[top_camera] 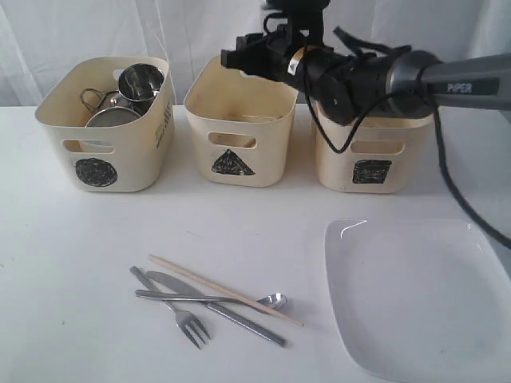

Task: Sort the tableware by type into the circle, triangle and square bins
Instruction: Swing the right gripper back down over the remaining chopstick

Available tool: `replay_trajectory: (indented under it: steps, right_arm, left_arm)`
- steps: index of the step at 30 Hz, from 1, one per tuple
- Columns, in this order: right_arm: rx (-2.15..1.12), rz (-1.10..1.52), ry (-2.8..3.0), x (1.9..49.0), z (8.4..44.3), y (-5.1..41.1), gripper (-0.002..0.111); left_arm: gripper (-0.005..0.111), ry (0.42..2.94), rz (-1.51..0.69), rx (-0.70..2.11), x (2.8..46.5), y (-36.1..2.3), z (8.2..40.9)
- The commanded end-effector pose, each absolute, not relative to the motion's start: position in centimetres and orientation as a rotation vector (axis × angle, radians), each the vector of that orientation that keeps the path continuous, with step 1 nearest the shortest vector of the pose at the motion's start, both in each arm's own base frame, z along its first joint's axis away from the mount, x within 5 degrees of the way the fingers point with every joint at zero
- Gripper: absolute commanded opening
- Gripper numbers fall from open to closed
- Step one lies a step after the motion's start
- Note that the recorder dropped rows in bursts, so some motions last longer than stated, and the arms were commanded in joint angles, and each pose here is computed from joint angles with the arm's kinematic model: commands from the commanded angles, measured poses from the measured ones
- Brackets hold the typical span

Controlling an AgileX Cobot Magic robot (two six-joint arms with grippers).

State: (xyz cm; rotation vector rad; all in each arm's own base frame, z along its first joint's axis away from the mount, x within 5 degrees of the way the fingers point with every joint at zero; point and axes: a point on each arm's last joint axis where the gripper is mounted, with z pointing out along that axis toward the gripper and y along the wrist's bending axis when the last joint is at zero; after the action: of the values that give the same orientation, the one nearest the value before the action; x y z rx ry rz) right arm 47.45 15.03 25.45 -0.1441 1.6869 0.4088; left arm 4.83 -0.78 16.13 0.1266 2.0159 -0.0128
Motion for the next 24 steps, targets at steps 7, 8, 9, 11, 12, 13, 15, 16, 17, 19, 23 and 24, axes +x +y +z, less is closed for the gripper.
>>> replay_trajectory:
  steps: [7,8,9,11,12,13,15,16,17,19,23,24]
  right_arm:
    - [-0.821,0.008,2.332,37.2,29.6,17.7,0.000]
    - [-1.002,0.015,2.372,36.1,29.0,18.5,0.000]
    - [-1.167,0.067,2.406,34.9,28.3,19.4,0.000]
    - [-1.369,0.202,2.439,32.9,26.9,21.4,0.000]
    - [-1.403,0.228,2.450,32.4,26.2,22.0,0.000]
    - [-1.439,0.233,2.460,31.8,25.4,22.7,0.000]
    - [-1.544,0.185,2.441,31.2,23.2,24.1,0.003]
    - [-1.569,0.184,2.447,31.2,22.4,24.5,0.007]
    - [-1.609,0.183,2.469,31.2,21.0,25.0,0.017]
    - [-1.636,0.180,2.508,31.5,19.1,25.2,0.034]
    - [-1.695,0.083,2.528,31.9,17.1,24.8,0.043]
    - [-1.712,0.066,2.537,31.9,16.7,24.7,0.043]
  left_arm:
    - [0.000,2.032,-0.022,0.123,4.8,-0.8,15.8]
    - [0.000,2.032,-0.022,0.123,4.8,-0.8,15.8]
    - [0.000,2.032,-0.022,0.123,4.8,-0.8,15.8]
    - [0.000,2.032,-0.022,0.123,4.8,-0.8,15.8]
    - [0.000,2.032,-0.022,0.123,4.8,-0.8,15.8]
    - [0.000,2.032,-0.022,0.123,4.8,-0.8,15.8]
    - [0.000,2.032,-0.022,0.123,4.8,-0.8,15.8]
    - [0.000,2.032,-0.022,0.123,4.8,-0.8,15.8]
    - [0.000,2.032,-0.022,0.123,4.8,-0.8,15.8]
    - [0.000,2.032,-0.022,0.123,4.8,-0.8,15.8]
    - [0.000,2.032,-0.022,0.123,4.8,-0.8,15.8]
    - [0.000,2.032,-0.022,0.123,4.8,-0.8,15.8]
